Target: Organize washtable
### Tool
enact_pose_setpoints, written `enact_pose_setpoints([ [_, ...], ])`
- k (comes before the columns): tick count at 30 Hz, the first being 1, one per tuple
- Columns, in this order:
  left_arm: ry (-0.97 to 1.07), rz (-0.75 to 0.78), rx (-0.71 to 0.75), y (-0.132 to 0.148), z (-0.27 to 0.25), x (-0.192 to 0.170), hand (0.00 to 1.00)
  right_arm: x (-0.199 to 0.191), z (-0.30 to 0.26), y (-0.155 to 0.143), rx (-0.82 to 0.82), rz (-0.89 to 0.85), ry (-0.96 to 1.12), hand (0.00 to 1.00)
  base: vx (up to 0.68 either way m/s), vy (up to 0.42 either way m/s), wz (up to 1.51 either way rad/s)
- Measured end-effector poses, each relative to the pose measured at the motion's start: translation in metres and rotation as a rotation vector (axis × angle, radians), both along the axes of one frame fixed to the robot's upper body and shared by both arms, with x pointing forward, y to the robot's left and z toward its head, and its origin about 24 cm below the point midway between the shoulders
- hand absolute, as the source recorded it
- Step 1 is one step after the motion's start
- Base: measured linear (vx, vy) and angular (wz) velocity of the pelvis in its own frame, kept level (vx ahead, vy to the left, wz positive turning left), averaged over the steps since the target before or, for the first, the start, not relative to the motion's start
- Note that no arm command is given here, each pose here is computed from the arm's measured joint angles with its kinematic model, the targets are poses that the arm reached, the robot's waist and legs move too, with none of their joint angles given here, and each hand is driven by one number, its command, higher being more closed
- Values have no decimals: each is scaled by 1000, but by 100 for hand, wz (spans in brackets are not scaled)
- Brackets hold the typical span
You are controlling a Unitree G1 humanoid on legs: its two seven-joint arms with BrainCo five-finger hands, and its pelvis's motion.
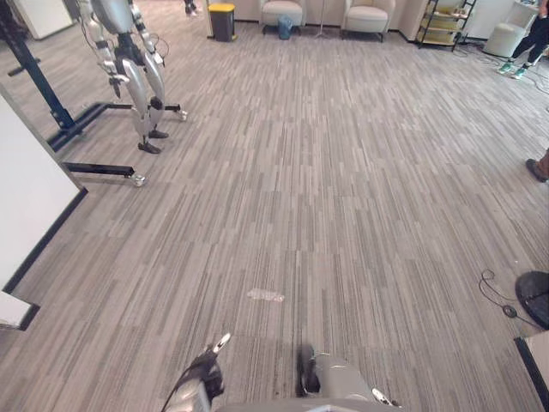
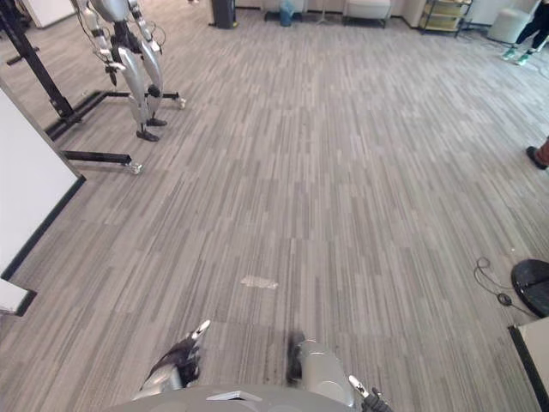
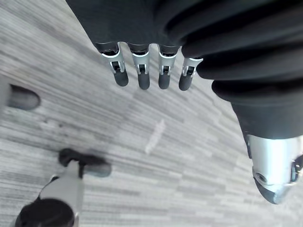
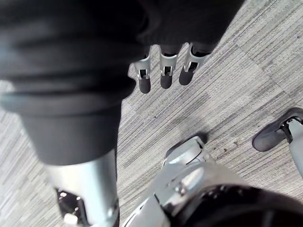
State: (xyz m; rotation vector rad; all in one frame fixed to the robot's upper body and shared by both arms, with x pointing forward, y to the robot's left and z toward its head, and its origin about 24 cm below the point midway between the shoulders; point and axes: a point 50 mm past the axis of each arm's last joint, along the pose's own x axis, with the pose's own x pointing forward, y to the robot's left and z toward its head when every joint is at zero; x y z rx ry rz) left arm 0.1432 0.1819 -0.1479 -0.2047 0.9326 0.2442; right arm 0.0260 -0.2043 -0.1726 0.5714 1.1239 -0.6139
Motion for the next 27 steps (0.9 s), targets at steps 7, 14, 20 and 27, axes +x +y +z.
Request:
enact_pose_setpoints([
  [7,33,56,-40,-13,-7,-24,0,34,9,-18,-76,85,-90,0,522,-325,18],
  [14,61,48,10,1,-9,-32,0,74,16,-16,-80,84,-198,0,179,-65,-35],
  [20,125,34,43,12,-14,-46,0,46,7,-7,-42,70,-109,0,212,38,-12],
  [27,155,-10,66,20,-15,-52,0,34,3,-3,-17,61,-61,0,101,0,0],
])
